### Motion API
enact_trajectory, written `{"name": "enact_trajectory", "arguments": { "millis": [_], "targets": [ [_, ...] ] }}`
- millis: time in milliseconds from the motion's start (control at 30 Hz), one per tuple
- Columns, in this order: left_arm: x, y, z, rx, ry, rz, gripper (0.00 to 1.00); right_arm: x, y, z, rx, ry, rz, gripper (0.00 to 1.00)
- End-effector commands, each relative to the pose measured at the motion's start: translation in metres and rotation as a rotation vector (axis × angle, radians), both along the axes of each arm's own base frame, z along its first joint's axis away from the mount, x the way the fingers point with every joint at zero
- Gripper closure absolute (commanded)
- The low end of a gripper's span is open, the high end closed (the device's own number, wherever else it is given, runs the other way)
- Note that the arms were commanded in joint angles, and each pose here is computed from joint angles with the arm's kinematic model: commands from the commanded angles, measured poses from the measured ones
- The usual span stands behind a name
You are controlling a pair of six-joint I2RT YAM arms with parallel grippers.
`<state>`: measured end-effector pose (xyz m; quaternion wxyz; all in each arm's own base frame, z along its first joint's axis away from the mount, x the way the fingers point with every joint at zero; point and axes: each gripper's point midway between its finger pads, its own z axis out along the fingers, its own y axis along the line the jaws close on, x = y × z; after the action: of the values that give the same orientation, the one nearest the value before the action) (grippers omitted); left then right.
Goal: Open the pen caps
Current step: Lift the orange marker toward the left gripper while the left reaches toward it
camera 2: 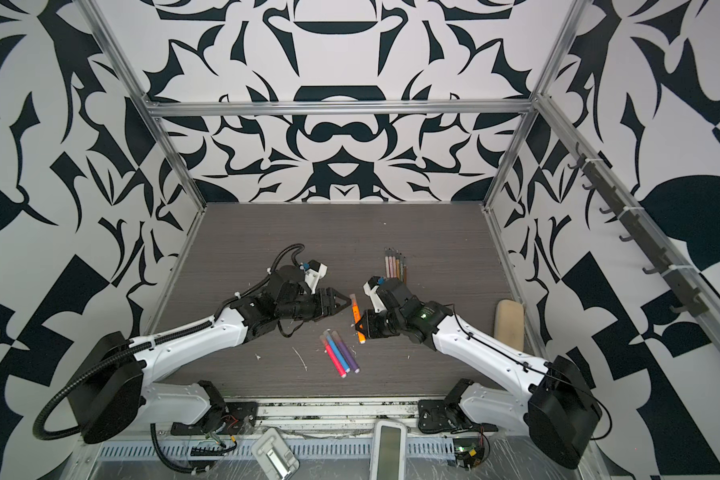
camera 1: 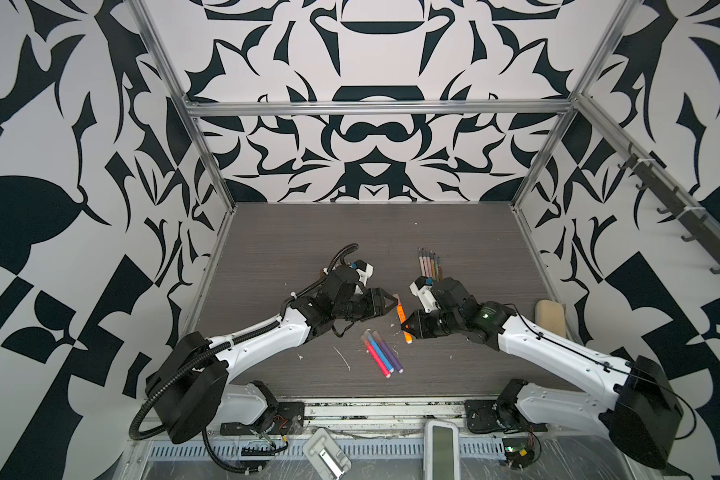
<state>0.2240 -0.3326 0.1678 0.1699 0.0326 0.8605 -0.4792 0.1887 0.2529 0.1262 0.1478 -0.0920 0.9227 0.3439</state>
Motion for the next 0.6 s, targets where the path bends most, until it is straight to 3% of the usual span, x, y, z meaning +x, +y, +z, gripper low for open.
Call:
{"name": "enact_trajectory", "arguments": {
  "millis": [0,267,367,567],
  "targets": [
    [0.005,-0.007,0.006,0.014,-0.031,-0.033,0.44,0.003,0.019,0.035,0.117,-0.047,0.051,0.95],
    [0.013,-0.022,-0.008,0.055,-0.008,-0.085,0.47,0.002,0.02,0.054,0.16,-0.067,0.048,0.96],
    [0.017,-0.023,-0.01,0.067,-0.005,-0.087,0.58,0.002,0.018,0.055,0.149,-0.069,0.042,0.96],
    [0.024,-0.022,0.0,0.055,-0.01,-0.091,0.94,0.002,0.018,0.054,0.136,-0.063,0.049,0.92]
  ]
}}
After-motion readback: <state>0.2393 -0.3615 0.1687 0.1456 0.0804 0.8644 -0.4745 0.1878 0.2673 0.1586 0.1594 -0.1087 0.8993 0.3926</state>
